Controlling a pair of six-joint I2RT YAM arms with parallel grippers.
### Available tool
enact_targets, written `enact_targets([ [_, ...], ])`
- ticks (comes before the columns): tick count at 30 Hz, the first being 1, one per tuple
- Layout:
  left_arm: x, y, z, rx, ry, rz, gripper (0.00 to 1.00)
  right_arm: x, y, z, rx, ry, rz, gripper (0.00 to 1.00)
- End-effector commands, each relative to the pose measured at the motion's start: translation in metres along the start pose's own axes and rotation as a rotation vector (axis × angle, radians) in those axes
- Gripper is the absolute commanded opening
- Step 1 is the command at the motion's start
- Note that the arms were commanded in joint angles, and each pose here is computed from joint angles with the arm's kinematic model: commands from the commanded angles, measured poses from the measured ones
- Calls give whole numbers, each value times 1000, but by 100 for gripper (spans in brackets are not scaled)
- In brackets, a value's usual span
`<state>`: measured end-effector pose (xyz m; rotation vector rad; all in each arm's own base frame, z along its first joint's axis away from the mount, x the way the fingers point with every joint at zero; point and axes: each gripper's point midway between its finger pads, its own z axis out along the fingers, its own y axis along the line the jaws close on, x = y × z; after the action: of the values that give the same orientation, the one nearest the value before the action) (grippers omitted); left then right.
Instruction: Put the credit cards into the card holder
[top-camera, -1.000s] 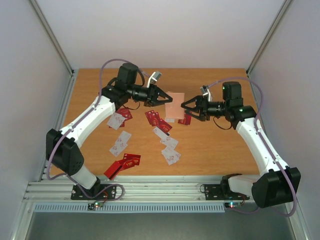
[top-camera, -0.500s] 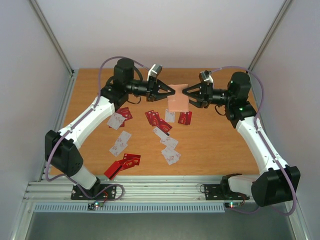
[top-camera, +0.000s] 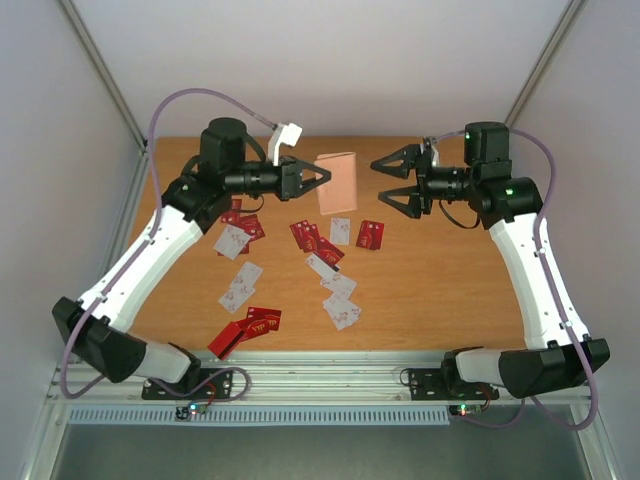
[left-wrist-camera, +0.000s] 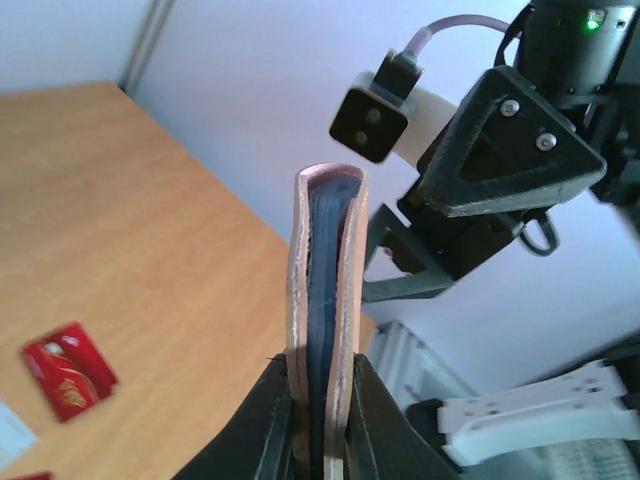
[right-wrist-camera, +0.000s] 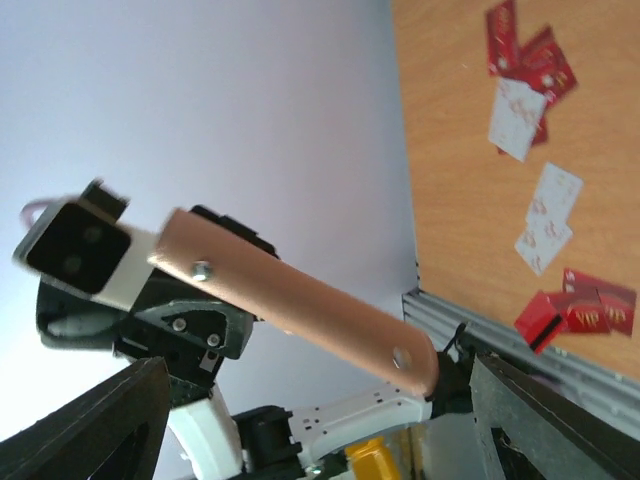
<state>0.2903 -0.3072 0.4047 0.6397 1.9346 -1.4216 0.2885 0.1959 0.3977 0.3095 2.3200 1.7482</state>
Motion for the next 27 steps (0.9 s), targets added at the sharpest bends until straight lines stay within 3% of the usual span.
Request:
enact_targets([
  [1,-18,-1,-11,-68,-159,385,0,10,-32,-1,116,-2,320,82],
  [8,-4,-39,-21,63,-324,864,0,12,-37,0,119,-45,549,82],
  [11,11,-46,-19,115,-315,1003,0,14,-39,12,126,-31,609,82],
  [21,30,-50,-13,156,-262,1254,0,25,-23,54,131,50,659,76],
  [27,26,-44,-11,109,-276,1323,0,26,-12,63,94,76,650,56],
])
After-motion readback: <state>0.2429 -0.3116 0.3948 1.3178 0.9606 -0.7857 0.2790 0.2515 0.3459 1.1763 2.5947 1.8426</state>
